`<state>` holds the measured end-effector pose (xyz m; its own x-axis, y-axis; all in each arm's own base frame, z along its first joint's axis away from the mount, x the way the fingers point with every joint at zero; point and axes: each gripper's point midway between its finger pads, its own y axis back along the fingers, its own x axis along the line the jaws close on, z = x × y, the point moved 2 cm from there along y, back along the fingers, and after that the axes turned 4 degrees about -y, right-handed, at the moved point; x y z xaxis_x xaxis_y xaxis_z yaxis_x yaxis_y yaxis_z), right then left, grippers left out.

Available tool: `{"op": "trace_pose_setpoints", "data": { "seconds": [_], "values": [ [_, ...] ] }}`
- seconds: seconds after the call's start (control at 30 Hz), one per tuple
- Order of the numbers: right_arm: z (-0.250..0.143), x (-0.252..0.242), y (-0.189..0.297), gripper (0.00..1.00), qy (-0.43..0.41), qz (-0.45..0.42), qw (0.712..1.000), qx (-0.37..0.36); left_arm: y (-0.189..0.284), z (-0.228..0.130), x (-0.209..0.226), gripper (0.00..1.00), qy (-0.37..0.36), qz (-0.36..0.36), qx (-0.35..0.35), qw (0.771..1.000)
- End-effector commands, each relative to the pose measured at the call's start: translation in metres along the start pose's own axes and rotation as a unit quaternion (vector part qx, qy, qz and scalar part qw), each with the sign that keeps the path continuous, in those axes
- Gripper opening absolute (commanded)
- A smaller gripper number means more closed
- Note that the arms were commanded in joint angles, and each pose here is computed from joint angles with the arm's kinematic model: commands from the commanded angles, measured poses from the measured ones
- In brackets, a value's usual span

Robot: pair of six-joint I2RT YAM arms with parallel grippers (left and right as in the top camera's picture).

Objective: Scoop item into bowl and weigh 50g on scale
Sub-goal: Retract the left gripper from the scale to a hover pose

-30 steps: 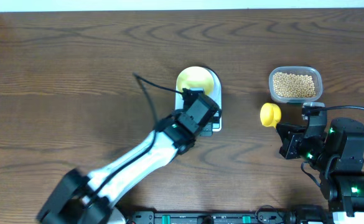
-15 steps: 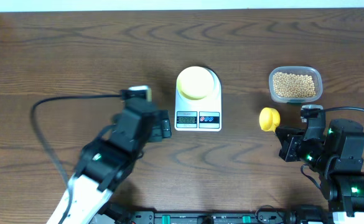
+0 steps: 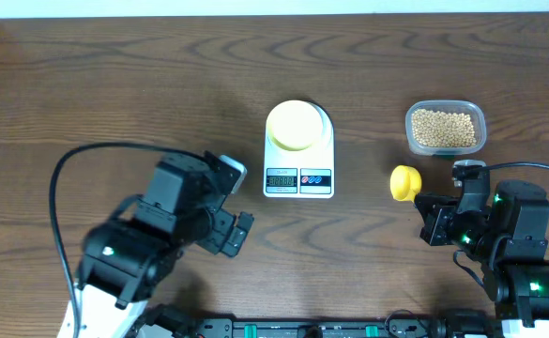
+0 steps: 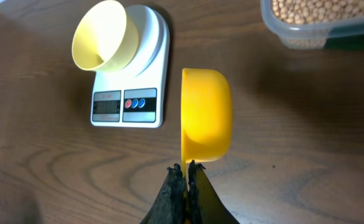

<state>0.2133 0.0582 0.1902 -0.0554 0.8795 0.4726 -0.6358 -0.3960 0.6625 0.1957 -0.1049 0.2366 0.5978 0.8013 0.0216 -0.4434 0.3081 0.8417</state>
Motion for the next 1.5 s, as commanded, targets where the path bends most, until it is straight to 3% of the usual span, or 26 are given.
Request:
{"op": "trace_pose_setpoints", "data": {
  "seconds": [0.0, 0.93, 1.23, 1.47],
  "values": [
    [0.003, 0.004, 0.004, 0.01, -0.011, 0.008, 1.000, -0.004, 0.017, 0.015, 0.002, 1.00, -0.089, -0.006, -0.024, 0.996],
    [-0.002, 0.011, 0.004, 0.01, -0.041, 0.029, 0.999, 0.010, 0.015, 0.017, 0.002, 1.00, -0.085, -0.011, -0.025, 0.996],
    [-0.005, 0.010, 0.004, 0.01, -0.045, 0.026, 0.998, 0.018, 0.007, 0.011, -0.009, 1.00, -0.117, -0.155, -0.034, 0.980],
    [-0.008, 0.009, 0.004, 0.01, -0.047, 0.024, 0.998, 0.023, -0.001, 0.006, 0.002, 1.00, -0.101, -0.144, -0.011, 0.984]
  ]
}}
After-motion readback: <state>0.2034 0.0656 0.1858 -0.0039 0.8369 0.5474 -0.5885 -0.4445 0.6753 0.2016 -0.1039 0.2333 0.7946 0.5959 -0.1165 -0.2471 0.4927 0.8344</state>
